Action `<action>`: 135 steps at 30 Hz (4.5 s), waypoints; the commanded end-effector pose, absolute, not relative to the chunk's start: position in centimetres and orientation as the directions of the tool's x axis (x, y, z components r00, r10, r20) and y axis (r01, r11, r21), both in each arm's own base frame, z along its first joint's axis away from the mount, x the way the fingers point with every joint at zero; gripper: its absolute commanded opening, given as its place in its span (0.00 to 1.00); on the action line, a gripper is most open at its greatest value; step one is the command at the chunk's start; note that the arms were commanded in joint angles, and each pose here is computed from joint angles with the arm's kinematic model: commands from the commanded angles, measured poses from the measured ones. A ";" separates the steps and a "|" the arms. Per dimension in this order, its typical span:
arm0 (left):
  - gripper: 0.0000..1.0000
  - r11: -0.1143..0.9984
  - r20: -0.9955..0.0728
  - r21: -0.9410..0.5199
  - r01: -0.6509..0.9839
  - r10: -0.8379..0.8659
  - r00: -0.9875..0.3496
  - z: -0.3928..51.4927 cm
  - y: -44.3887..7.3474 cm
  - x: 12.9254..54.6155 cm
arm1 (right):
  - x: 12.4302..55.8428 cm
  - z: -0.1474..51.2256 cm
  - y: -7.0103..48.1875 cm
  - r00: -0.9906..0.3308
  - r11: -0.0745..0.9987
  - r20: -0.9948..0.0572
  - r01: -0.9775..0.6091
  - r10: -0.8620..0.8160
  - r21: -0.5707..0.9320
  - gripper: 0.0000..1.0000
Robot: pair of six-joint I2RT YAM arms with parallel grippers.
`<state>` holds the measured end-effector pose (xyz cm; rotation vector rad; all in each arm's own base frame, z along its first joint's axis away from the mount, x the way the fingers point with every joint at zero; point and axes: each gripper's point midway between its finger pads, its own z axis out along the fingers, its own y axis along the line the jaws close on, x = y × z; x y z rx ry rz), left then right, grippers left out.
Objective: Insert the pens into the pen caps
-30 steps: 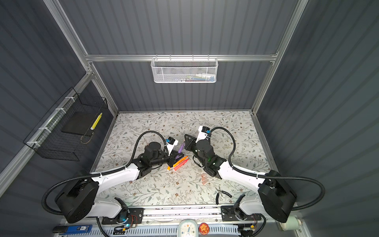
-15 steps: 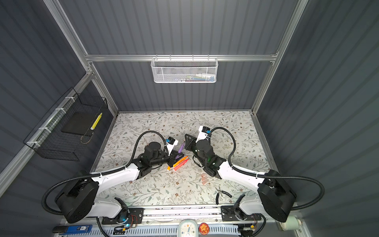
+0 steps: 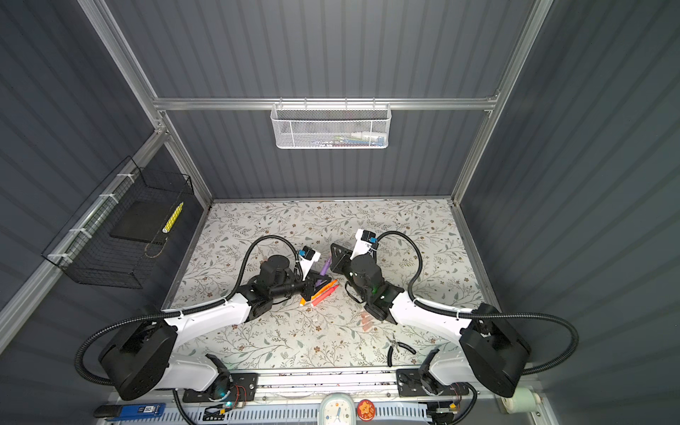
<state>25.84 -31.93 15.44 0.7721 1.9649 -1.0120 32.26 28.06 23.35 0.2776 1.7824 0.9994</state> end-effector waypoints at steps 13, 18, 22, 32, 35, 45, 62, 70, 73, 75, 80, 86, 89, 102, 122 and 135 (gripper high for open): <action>0.00 0.342 -0.846 -0.504 0.793 -0.013 -0.532 19.1 -31.7 25.5 | 28.6 21.9 30.0 -0.460 0.556 -0.675 -0.384 0.577 0.737 0.00; 0.00 0.285 -0.839 -0.532 0.798 -0.046 -0.542 19.7 -31.3 25.4 | 27.5 21.6 30.0 -0.457 0.513 -0.671 -0.432 0.584 0.742 0.00; 0.00 0.279 -0.844 -0.525 0.804 -0.047 -0.535 19.9 -31.3 25.3 | 27.2 20.7 29.5 -0.460 0.528 -0.677 -0.424 0.575 0.736 0.00; 0.00 0.289 -0.856 -0.505 0.813 -0.047 -0.515 20.1 -31.1 25.2 | 26.2 20.6 28.4 -0.450 0.553 -0.703 -0.435 0.550 0.711 0.14; 0.00 0.303 -0.862 -0.493 0.816 -0.043 -0.505 20.0 -30.9 25.3 | 25.9 20.8 27.8 -0.441 0.565 -0.710 -0.431 0.548 0.704 0.26; 0.00 0.432 -0.912 -0.366 0.824 0.008 -0.409 19.7 -30.5 25.3 | 24.9 22.9 25.7 -0.398 0.576 -0.728 -0.446 0.558 0.685 0.52; 0.00 0.546 -0.935 -0.202 0.813 0.139 -0.326 18.4 -31.8 24.6 | 25.8 27.5 17.6 -0.449 0.714 -0.694 -0.159 0.563 0.682 0.79; 0.00 0.548 -0.904 -0.246 0.799 0.169 -0.394 16.7 -33.1 25.2 | 28.8 24.5 20.7 -0.576 0.626 -0.632 -0.248 0.519 0.739 0.71; 0.00 0.539 -0.897 -0.255 0.803 0.177 -0.404 16.6 -33.5 25.1 | 29.1 24.3 21.5 -0.618 0.602 -0.616 -0.273 0.488 0.751 0.70; 0.00 0.538 -0.894 -0.256 0.803 0.183 -0.408 16.3 -33.7 25.2 | 28.9 24.7 22.5 -0.641 0.579 -0.616 -0.311 0.458 0.754 0.70; 0.00 0.525 -0.882 -0.258 0.811 0.215 -0.420 15.6 -34.7 24.9 | 29.1 24.3 23.6 -0.673 0.555 -0.598 -0.323 0.435 0.767 0.70; 0.00 0.521 -0.882 -0.249 0.816 0.226 -0.414 15.6 -34.9 24.6 | 29.2 24.0 24.9 -0.708 0.523 -0.573 -0.331 0.413 0.786 0.67; 0.00 0.519 -0.878 -0.246 0.819 0.237 -0.415 15.4 -35.2 24.5 | 29.1 24.4 25.2 -0.709 0.511 -0.573 -0.341 0.411 0.789 0.65; 0.00 0.504 -0.870 -0.231 0.832 0.276 -0.409 14.7 -36.2 23.9 | 30.1 22.4 25.8 -0.716 0.584 -0.585 -0.304 0.381 0.752 0.53; 0.00 0.619 -0.904 -0.237 0.749 0.143 -0.403 17.1 -34.7 26.1 | 27.1 21.3 29.9 -0.689 0.647 -0.677 -0.397 0.258 0.651 0.00; 0.00 0.668 -0.960 -0.253 0.700 -0.084 -0.267 28.2 -31.1 32.2 | 24.3 18.7 32.5 -0.754 0.588 -0.623 -0.414 0.206 0.695 0.00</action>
